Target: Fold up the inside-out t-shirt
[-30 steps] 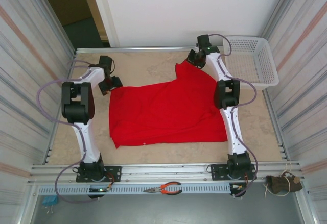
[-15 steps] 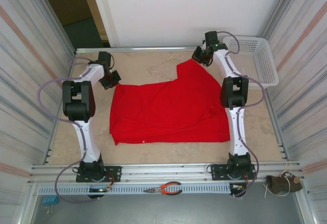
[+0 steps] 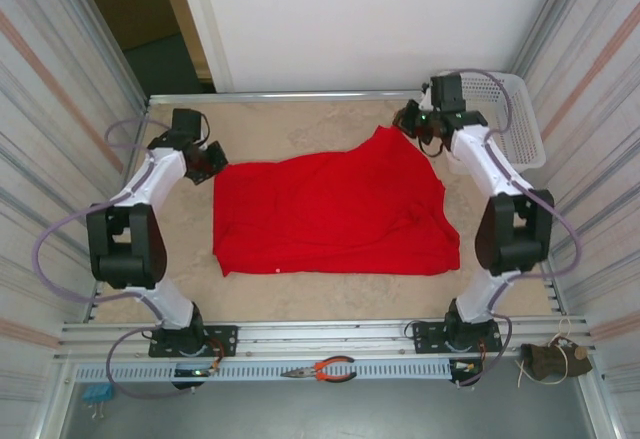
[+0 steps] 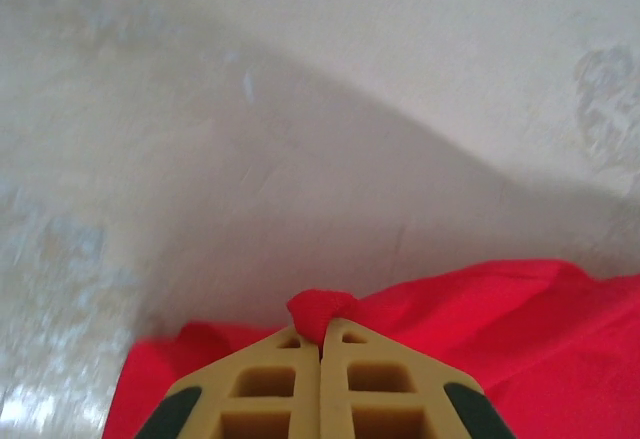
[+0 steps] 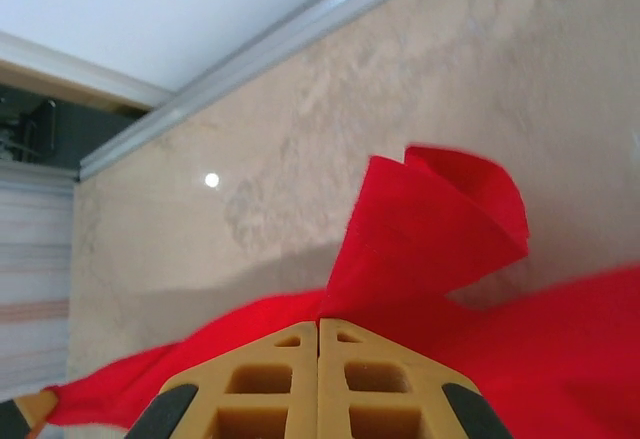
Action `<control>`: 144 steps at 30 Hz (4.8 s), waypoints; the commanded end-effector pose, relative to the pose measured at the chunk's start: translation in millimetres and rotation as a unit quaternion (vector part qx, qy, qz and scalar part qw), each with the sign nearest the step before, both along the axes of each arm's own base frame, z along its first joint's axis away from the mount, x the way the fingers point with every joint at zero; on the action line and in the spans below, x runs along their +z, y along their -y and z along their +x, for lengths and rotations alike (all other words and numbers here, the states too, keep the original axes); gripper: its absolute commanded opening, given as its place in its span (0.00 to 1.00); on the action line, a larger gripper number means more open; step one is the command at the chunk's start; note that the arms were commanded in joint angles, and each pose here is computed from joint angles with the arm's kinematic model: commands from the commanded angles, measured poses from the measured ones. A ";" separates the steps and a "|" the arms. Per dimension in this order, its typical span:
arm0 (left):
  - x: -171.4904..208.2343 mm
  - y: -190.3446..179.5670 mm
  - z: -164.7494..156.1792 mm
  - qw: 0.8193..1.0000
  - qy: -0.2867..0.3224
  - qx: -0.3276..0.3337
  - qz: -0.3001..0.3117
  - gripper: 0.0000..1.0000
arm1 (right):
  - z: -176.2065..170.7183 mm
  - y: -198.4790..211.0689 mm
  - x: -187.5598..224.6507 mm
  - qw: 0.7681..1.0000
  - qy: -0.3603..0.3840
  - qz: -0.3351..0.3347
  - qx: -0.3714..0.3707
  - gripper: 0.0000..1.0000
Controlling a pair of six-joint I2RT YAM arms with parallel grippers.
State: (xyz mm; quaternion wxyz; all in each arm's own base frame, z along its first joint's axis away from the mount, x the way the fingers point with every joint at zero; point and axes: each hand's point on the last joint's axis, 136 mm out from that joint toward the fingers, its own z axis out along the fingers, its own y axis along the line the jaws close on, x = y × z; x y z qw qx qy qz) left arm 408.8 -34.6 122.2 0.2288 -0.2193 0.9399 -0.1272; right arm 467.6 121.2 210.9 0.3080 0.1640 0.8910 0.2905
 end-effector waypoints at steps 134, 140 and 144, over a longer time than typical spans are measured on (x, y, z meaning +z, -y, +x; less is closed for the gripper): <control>-73.0 51.4 -82.0 0.998 -0.064 -0.024 -0.019 0.53 | -179.0 90.9 -167.8 0.972 -0.211 -0.038 -0.095 0.00; -116.4 76.1 -105.0 0.993 -0.112 -0.047 0.006 0.53 | -178.9 97.0 -133.9 0.975 -0.194 -0.039 -0.101 0.00; -116.4 108.1 -109.4 0.992 -0.103 -0.071 0.003 0.53 | -177.0 90.4 -98.5 0.981 -0.169 -0.037 -0.092 0.00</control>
